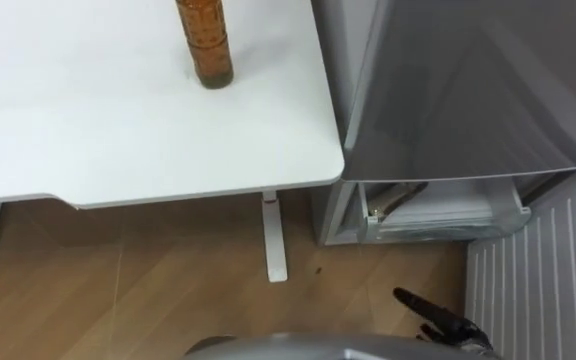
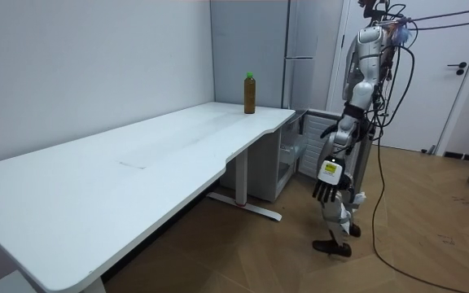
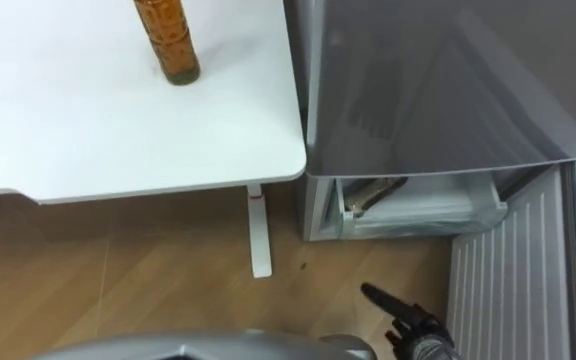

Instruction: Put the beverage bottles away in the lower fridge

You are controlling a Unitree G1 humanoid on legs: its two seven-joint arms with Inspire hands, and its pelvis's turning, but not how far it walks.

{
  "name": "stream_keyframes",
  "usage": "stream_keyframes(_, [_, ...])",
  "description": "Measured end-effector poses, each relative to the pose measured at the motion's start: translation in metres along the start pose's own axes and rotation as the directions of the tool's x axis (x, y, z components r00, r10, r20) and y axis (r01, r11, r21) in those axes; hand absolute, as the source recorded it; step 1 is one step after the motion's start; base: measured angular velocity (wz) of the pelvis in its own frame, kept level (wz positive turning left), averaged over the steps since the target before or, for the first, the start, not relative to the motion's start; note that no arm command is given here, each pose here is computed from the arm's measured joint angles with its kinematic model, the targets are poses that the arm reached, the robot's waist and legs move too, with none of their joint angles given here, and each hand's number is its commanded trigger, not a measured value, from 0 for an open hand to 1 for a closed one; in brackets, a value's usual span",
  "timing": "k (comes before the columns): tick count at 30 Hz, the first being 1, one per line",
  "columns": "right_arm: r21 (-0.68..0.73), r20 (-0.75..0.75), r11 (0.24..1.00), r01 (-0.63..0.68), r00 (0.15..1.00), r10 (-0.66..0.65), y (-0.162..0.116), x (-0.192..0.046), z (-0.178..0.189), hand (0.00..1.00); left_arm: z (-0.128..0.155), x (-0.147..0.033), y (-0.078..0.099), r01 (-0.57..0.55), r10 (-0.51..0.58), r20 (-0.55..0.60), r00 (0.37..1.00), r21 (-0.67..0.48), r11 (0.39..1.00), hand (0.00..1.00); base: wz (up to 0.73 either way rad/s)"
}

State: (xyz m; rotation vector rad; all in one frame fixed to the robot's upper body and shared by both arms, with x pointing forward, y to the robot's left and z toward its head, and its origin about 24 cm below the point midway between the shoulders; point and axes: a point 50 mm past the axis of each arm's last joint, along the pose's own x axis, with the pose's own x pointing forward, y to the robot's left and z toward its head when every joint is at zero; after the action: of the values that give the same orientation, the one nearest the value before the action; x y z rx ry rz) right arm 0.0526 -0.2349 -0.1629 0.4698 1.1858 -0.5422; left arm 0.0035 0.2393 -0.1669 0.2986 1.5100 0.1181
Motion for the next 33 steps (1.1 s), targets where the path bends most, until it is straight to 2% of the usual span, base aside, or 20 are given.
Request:
stream_keyframes(2, [-0.147,-0.038,0.989,0.031,0.999,-0.037,-0.007,0.000,-0.007,0.00,-0.003,0.000,0.001,-0.004,0.003,-0.013,1.000,-0.017,1.000,0.00,0.04])
stream_keyframes(5, [-0.238,-0.098,0.968,0.079,0.990,-0.105,-0.023,-0.002,-0.020,0.00,-0.019,0.000,0.002,-0.009,0.005,-0.072,0.997,-0.052,0.999,0.00,0.06])
stream_keyframes(10, [-0.233,-0.137,0.969,0.087,0.983,-0.121,-0.030,-0.003,-0.025,0.00,-0.036,-0.002,0.001,-0.015,0.002,-0.142,0.990,-0.087,0.996,0.00,0.02])
stream_keyframes(16, [-0.305,-0.129,0.951,0.056,0.987,-0.099,-0.024,-0.001,-0.018,0.00,-0.031,-0.002,0.000,-0.010,-0.003,-0.124,0.992,-0.105,0.994,0.00,0.07])
stream_keyframes(19, [-0.327,-0.127,0.943,0.059,0.986,-0.106,-0.025,-0.001,-0.016,0.00,-0.027,-0.001,-0.005,0.003,-0.017,-0.115,0.993,-0.117,0.993,0.00,0.00])
stream_keyframes(21, [-0.329,-0.123,0.942,0.062,0.987,-0.108,-0.024,-0.001,-0.014,0.00,-0.028,-0.001,-0.008,0.010,-0.029,-0.118,0.993,-0.158,0.987,0.00,0.00])
stream_keyframes(24, [-0.326,-0.125,0.943,0.069,0.985,-0.116,-0.024,0.000,-0.014,0.00,-0.031,-0.002,-0.012,0.003,-0.045,-0.135,0.990,-0.291,0.957,0.00,0.00])
stream_keyframes(28, [-0.316,-0.132,0.945,0.079,0.983,-0.126,-0.028,-0.001,-0.016,0.00,-0.031,-0.002,-0.007,-0.058,-0.020,-0.145,0.989,-0.516,0.855,0.00,0.14])
stream_keyframes(30, [-0.317,-0.134,0.945,0.084,0.982,-0.132,-0.029,-0.001,-0.016,0.00,-0.028,-0.001,0.002,-0.126,0.035,-0.151,0.988,-0.653,0.746,0.00,0.14])
stream_keyframes(31, [-0.318,-0.134,0.944,0.084,0.982,-0.133,-0.030,-0.001,-0.016,0.00,-0.025,-0.001,0.006,-0.143,0.055,-0.149,0.987,-0.686,0.713,0.00,0.00])
stream_keyframes(32, [-0.318,-0.134,0.944,0.088,0.982,-0.136,-0.031,-0.002,-0.016,0.00,-0.020,-0.002,0.014,-0.181,0.098,-0.154,0.983,-0.744,0.644,0.00,0.00])
stream_keyframes(33, [-0.322,-0.139,0.942,0.091,0.980,-0.142,-0.033,-0.003,-0.018,0.00,-0.018,-0.002,0.018,-0.197,0.120,-0.156,0.980,-0.773,0.603,0.00,0.05])
